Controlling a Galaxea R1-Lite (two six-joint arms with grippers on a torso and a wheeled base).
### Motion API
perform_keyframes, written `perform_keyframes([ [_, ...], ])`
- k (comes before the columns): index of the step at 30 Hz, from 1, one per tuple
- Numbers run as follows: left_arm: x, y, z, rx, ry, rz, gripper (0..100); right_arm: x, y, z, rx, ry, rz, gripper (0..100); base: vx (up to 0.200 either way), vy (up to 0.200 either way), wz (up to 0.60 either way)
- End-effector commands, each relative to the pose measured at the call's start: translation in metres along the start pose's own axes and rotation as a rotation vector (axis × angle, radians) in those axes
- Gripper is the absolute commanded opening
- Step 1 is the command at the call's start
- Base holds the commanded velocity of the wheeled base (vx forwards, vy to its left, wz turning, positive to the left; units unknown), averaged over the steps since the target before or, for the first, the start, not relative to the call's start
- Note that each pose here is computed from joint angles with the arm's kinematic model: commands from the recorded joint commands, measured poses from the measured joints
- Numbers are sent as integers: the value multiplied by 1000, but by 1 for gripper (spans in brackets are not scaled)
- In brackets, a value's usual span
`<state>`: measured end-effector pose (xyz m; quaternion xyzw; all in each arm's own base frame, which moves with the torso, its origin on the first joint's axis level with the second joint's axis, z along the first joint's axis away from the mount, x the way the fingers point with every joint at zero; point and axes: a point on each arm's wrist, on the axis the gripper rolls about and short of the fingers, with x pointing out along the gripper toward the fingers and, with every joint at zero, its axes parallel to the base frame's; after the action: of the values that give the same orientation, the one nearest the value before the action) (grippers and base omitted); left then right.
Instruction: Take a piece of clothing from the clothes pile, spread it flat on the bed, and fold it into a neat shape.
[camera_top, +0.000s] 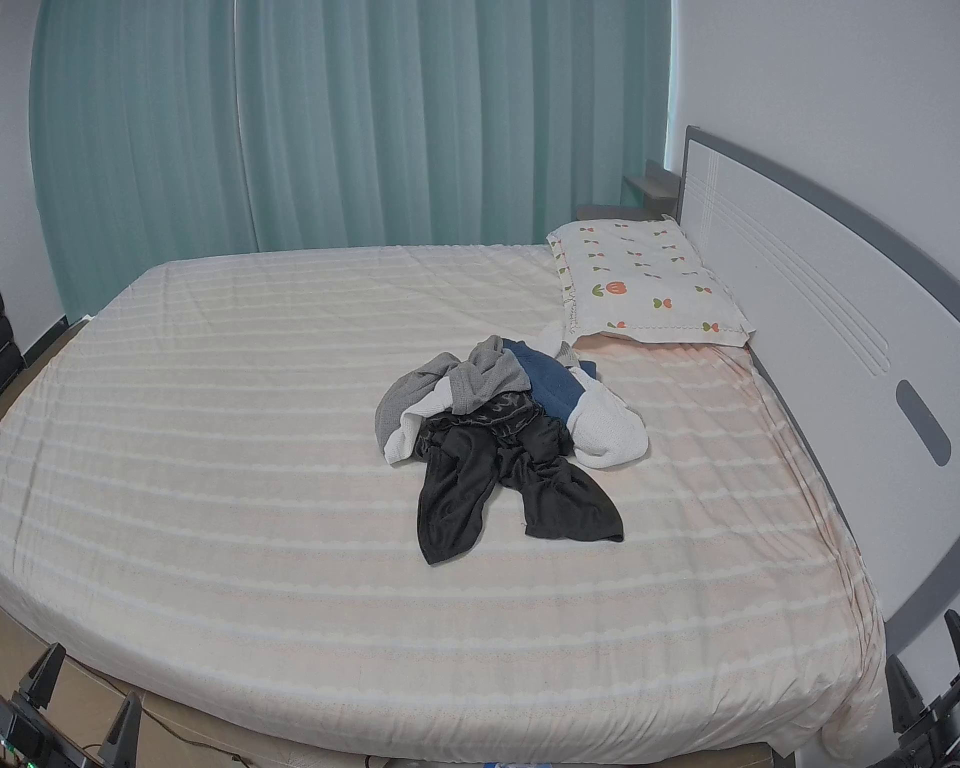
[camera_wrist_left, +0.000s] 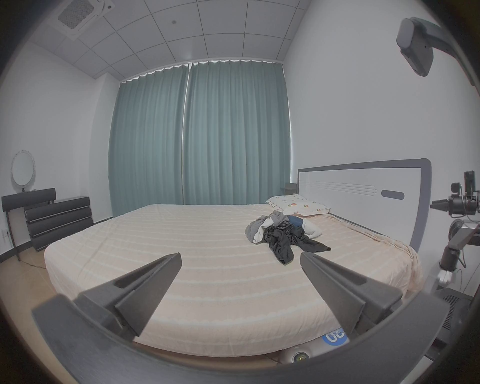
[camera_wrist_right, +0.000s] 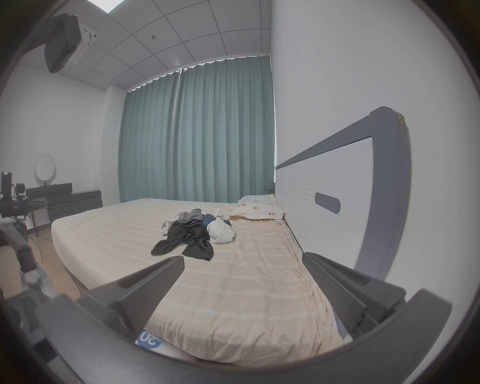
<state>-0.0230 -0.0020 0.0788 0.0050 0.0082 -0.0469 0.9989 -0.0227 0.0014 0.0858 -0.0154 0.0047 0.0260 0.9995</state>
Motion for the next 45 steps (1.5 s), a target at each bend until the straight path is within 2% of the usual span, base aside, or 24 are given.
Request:
perform_keyframes([
  [1, 0, 0, -4, 0, 3, -1, 100, -9, 2, 69, 37, -70, 69, 100, 0, 0, 0],
  [4, 0, 0, -4, 0, 3, -1, 100, 10, 1, 85, 16, 91, 117, 100, 0, 0, 0],
  [7, 0, 0, -4, 0, 3, -1, 100, 43, -2, 90, 46, 247, 140, 100, 0, 0, 0],
  [11, 0, 0, -4, 0, 3, -1, 100, 88, -5, 91, 71, 369, 159, 100, 0, 0, 0],
  [14, 0, 0, -4, 0, 3, -1, 100, 137, 0, 83, 83, 479, 227, 100, 0, 0, 0],
  [17, 0, 0, -4, 0, 3, -1, 100, 172, 9, 70, 129, 551, 242, 100, 0, 0, 0],
  [22, 0, 0, -4, 0, 3, -1, 100, 230, 24, 42, 171, 615, 180, 100, 0, 0, 0],
  [24, 0, 0, -4, 0, 3, -1, 100, 244, 29, 35, 188, 614, 167, 100, 0, 0, 0],
  [26, 0, 0, -4, 0, 3, -1, 100, 270, 40, 24, 255, 594, 152, 100, 0, 0, 0],
  [29, 0, 0, -4, 0, 3, -3, 100, 280, 45, 21, 282, 584, 148, 100, 0, 0, 0],
  [30, 0, 0, -4, 0, 3, -1, 100, 309, 56, 10, 325, 575, 111, 100, 0, 0, 0],
  [31, 0, 0, -4, 0, 3, -1, 100, 310, 56, 9, 326, 576, 107, 100, 0, 0, 0],
  [32, 0, 0, -4, 0, 3, -1, 100, 329, 62, 0, 338, 580, 61, 100, 0, 0, 0],
  [34, 0, 0, -4, 0, 3, -1, 100, 346, 68, -10, 363, 587, 27, 100, 0, 0, 0],
  [38, 0, 0, -4, 0, 3, -1, 100, 372, 83, -23, 437, 586, 19, 100, 0, 0, 0],
  [45, 0, 0, -4, 0, 3, -1, 100, 412, 108, -60, 455, 598, 4, 100, 0, 0, 0],
])
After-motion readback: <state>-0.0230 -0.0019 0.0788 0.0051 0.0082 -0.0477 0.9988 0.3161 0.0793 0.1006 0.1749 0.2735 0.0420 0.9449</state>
